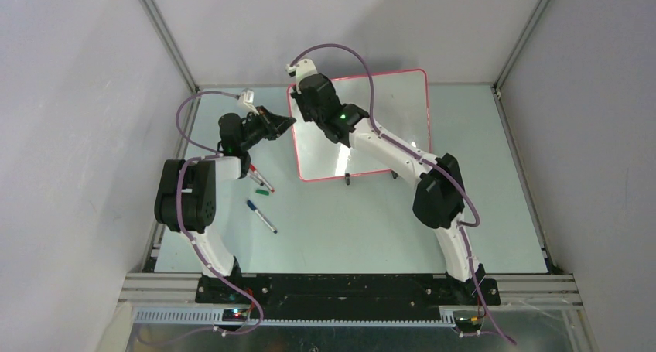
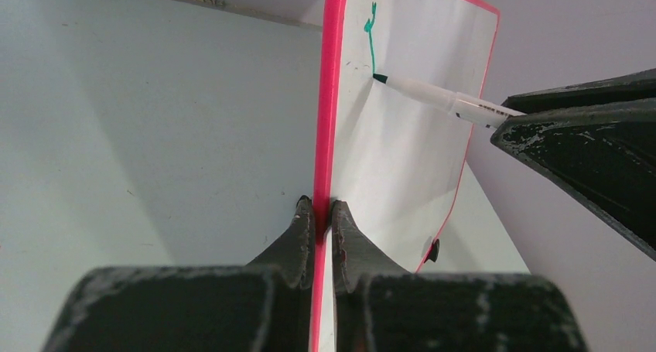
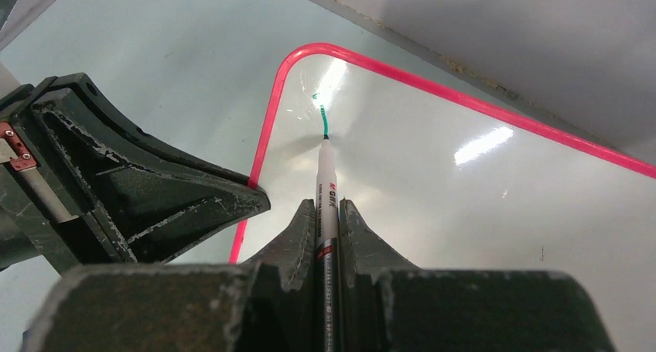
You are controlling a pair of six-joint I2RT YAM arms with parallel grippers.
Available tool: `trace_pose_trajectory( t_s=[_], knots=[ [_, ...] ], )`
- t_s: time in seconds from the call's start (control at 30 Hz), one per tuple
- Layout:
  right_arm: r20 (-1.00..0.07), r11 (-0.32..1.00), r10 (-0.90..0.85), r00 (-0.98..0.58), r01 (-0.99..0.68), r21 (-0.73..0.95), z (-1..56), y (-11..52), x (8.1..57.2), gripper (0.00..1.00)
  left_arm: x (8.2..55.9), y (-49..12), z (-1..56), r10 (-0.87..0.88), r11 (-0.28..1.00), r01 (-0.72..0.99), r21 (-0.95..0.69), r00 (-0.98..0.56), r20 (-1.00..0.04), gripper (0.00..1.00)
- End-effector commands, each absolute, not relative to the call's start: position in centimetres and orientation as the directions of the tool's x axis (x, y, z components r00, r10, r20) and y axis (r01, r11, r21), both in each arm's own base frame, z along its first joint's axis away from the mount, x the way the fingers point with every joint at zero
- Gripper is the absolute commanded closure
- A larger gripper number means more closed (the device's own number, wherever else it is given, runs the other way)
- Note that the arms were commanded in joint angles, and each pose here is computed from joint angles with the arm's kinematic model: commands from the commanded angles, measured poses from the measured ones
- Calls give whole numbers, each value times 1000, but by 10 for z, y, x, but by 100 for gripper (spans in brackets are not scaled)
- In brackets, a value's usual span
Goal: Write a sentence on the whiteboard
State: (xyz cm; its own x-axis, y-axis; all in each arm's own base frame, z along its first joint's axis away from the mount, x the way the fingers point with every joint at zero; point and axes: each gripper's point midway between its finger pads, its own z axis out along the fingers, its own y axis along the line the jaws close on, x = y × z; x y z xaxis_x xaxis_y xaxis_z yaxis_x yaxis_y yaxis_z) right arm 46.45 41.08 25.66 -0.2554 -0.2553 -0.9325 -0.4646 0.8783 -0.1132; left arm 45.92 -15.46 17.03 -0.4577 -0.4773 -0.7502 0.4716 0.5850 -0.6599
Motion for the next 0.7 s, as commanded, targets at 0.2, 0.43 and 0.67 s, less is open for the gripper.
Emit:
trace_pose_trajectory(
  t_s=[0.2, 0.43, 0.67],
  knots=[
    [-944, 877, -232, -236, -471, -98, 285, 401, 454, 100, 456, -163, 196, -453, 583, 543, -604, -400, -797, 100],
    [-940, 874, -239, -245, -477, -98, 284, 400, 452, 100, 456, -162, 196, -453, 584, 543, -603, -398, -797, 100],
    [-936, 863, -235, -263, -499, -77, 285, 401, 449, 100, 457, -162, 196, -453, 584, 542, -604, -399, -797, 100]
  ],
)
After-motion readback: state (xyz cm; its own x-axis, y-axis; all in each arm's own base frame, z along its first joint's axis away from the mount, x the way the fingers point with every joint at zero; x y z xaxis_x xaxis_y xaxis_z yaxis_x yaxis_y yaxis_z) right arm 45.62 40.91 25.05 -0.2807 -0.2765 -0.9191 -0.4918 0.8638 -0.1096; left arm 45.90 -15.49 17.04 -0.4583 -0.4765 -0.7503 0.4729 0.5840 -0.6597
